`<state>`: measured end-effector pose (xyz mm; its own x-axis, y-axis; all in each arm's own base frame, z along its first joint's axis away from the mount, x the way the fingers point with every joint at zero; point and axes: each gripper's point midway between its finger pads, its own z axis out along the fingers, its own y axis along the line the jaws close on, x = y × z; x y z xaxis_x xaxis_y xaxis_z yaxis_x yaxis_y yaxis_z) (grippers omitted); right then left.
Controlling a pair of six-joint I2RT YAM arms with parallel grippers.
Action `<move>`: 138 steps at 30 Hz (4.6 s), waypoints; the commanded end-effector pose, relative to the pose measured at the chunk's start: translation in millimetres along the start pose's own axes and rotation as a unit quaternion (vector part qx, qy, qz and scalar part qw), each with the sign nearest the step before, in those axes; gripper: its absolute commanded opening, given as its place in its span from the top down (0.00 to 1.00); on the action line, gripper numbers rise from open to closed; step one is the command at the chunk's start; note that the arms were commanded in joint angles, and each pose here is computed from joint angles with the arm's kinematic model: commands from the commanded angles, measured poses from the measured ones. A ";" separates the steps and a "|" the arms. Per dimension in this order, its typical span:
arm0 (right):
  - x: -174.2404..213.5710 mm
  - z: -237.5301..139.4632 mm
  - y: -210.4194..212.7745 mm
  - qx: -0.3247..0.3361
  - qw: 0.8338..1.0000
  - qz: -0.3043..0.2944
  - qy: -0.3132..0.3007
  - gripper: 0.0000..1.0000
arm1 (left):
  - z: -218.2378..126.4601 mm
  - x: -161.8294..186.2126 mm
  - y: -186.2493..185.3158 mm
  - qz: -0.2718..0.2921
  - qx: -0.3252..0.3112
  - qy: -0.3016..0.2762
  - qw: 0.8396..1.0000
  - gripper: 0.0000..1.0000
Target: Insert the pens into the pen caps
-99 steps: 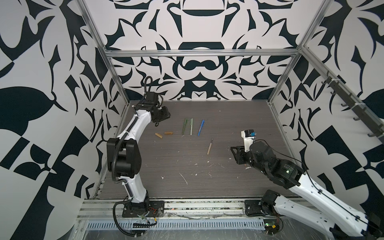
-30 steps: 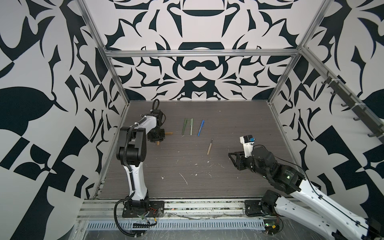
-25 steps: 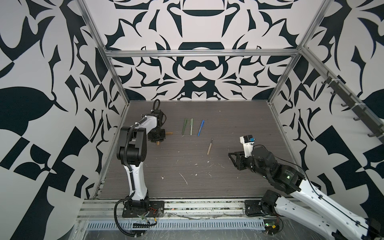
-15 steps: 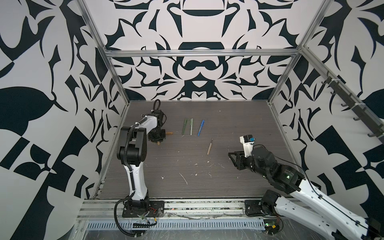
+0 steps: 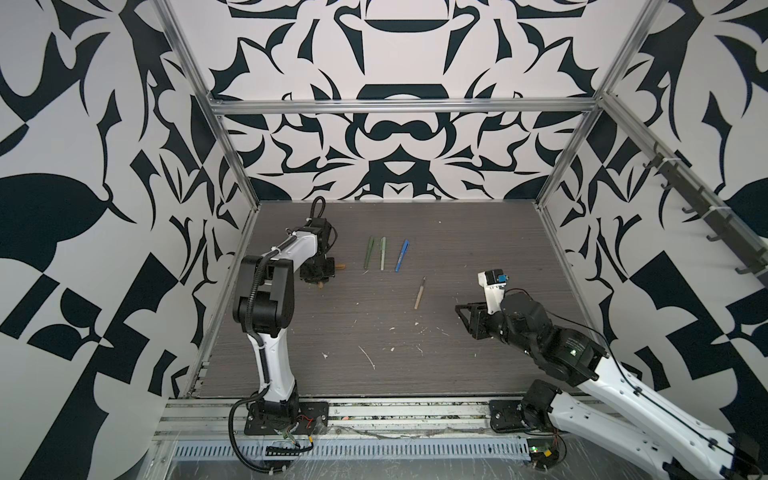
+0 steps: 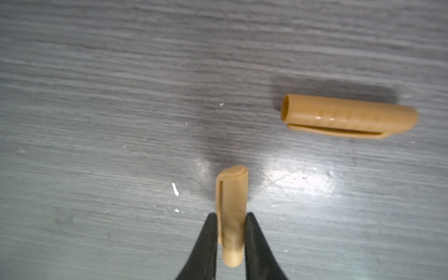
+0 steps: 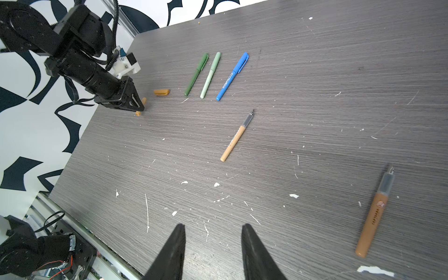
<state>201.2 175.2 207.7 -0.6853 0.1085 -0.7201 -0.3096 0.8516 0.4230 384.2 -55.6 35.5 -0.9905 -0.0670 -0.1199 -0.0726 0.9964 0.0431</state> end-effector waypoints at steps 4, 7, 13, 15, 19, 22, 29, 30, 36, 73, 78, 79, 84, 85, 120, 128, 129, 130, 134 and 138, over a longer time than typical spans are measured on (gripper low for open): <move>-12.0 -0.5 7.9 -0.015 1.000 0.006 -0.021 0.59 | -20.4 21.9 -15.6 0.003 0.014 -0.001 1.000 0.79; -12.0 0.8 8.3 -0.015 1.000 0.006 -0.019 0.59 | -26.0 30.3 -31.4 0.011 0.023 -0.008 1.000 0.79; -11.1 2.6 8.3 -0.015 1.000 0.006 -0.017 0.59 | -24.5 51.0 -81.2 0.055 0.029 -0.005 0.998 0.78; -9.1 3.8 7.1 -0.014 1.000 0.008 -0.015 0.59 | -23.8 52.3 -106.1 0.072 0.039 -0.012 0.997 0.78; -4.2 7.1 3.3 -0.005 1.000 0.016 -0.006 0.59 | -19.6 56.5 -150.3 0.107 0.046 -0.015 0.993 0.78; -0.8 9.9 -6.6 0.024 0.999 0.027 0.002 0.59 | -18.0 60.3 -182.4 0.132 0.054 -0.016 0.990 0.78; -3.8 12.8 -30.8 0.105 0.993 0.046 0.000 0.60 | -10.2 69.5 -224.3 0.162 0.054 -0.020 0.985 0.76; -5.0 13.5 -30.9 0.106 0.993 0.048 -0.002 0.60 | -8.1 69.9 -225.6 0.160 0.055 -0.017 0.985 0.76; -8.0 23.8 -31.4 0.129 0.990 0.051 0.012 0.60 | -15.1 67.8 -232.5 0.165 0.076 -0.023 0.983 0.65; -6.5 234.1 -43.6 0.251 0.933 0.123 0.228 0.69 | -310.0 72.5 -179.7 0.216 0.418 -0.442 0.763 0.37; -4.8 236.4 -51.1 0.267 0.929 0.123 0.225 0.69 | -312.7 75.7 -165.0 0.205 0.398 -0.470 0.760 0.36; -3.9 236.1 -52.0 0.270 0.928 0.122 0.225 0.69 | -314.2 77.4 -164.6 0.208 0.400 -0.473 0.757 0.36; 0.7 237.3 -57.4 0.273 0.925 0.122 0.233 0.68 | -314.1 77.7 -163.4 0.206 0.399 -0.473 0.758 0.35; 1.7 238.4 -60.0 0.276 0.924 0.123 0.234 0.69 | -313.7 78.0 -164.2 0.208 0.400 -0.471 0.758 0.35; -110.6 123.6 33.2 0.043 0.995 0.080 -0.052 0.92 | -289.7 108.5 -213.9 0.278 0.520 -0.338 0.733 0.32; -143.5 60.3 78.3 -0.029 0.987 0.051 -0.149 0.92 | -282.2 128.0 -234.9 0.308 0.590 -0.253 0.702 0.32; -143.8 57.5 82.7 -0.036 0.986 0.050 -0.153 0.92 | -279.4 127.9 -236.6 0.307 0.593 -0.245 0.703 0.33; -145.2 54.1 88.2 -0.045 0.985 0.049 -0.158 0.93 | -277.6 127.8 -238.1 0.305 0.596 -0.238 0.704 0.35; -145.3 47.8 101.4 -0.062 0.984 0.045 -0.159 0.93 | -273.0 126.1 -240.7 0.302 0.598 -0.229 0.706 0.40; -143.0 47.7 109.5 -0.076 0.984 0.046 -0.153 0.93 | -269.7 125.6 -242.9 0.301 0.601 -0.222 0.707 0.44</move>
<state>297.1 276.0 306.6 -0.5408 0.3155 -0.7797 -0.3317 0.7719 0.5424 247.2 -315.8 258.5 -0.6725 0.1539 -0.7239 0.7364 0.2364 -0.6339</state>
